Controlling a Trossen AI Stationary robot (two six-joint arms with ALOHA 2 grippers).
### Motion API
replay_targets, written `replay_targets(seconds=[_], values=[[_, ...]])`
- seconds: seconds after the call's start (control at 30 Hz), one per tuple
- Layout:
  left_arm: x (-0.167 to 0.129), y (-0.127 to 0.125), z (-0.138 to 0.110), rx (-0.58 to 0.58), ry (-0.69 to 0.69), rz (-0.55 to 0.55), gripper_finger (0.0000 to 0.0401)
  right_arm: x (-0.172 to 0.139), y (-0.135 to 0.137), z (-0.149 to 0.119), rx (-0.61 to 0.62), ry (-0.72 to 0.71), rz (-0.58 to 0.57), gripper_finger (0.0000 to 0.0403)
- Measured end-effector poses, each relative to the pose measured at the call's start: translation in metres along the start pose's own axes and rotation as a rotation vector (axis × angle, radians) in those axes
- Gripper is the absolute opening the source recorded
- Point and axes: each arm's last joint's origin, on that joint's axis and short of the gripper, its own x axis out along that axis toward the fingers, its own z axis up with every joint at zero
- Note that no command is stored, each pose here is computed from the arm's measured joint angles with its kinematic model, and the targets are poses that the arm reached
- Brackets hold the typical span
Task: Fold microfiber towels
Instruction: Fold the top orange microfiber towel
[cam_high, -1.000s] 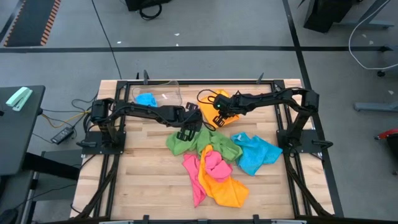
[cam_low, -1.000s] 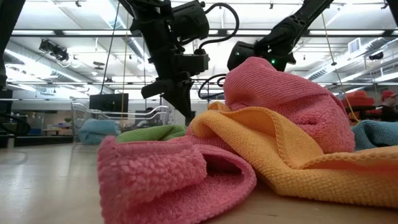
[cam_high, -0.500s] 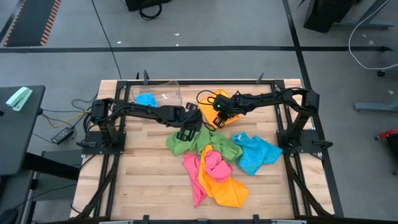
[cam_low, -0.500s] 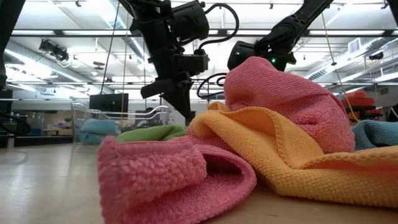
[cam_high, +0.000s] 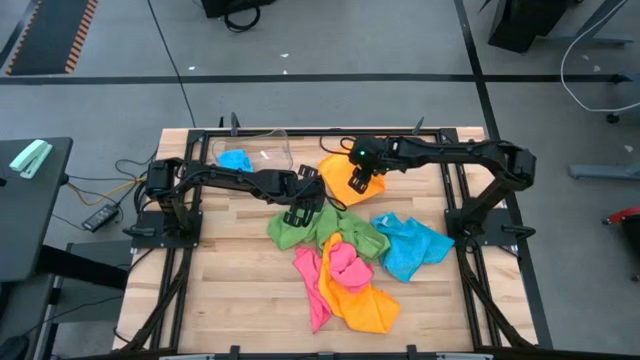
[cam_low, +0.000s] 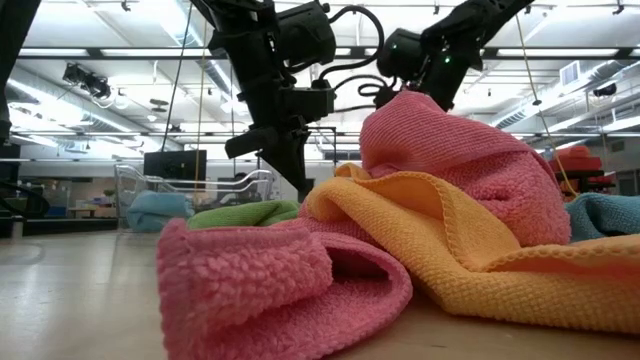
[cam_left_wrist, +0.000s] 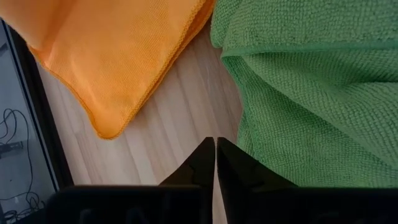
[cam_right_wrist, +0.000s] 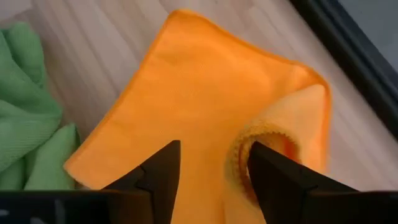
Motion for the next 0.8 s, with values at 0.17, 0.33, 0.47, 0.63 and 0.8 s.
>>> replay_targets(seconds=[0.17, 0.33, 0.47, 0.63, 0.8], values=[[0.000, 0.000, 0.000, 0.000, -0.003, 0.002, 0.0022, -0.003, -0.015, 0.002, 0.000, -0.007, 0.002, 0.0186], [0.000, 0.000, 0.000, 0.000, -0.004, 0.003, 0.0014, 0.019, -0.012, -0.009, 0.034, 0.030, 0.004, 0.0180], [0.000, 0.000, 0.000, 0.000, -0.004, 0.003, 0.0018, 0.034, 0.004, -0.019, 0.004, 0.012, 0.008, 0.0179], [0.000, 0.000, 0.000, 0.002, -0.004, 0.003, 0.0027, 0.029, 0.015, -0.020, -0.046, -0.017, -0.013, 0.0179], [0.000, 0.000, 0.000, 0.002, -0.004, 0.003, 0.0024, 0.024, 0.004, -0.017, -0.077, -0.033, -0.043, 0.0179]])
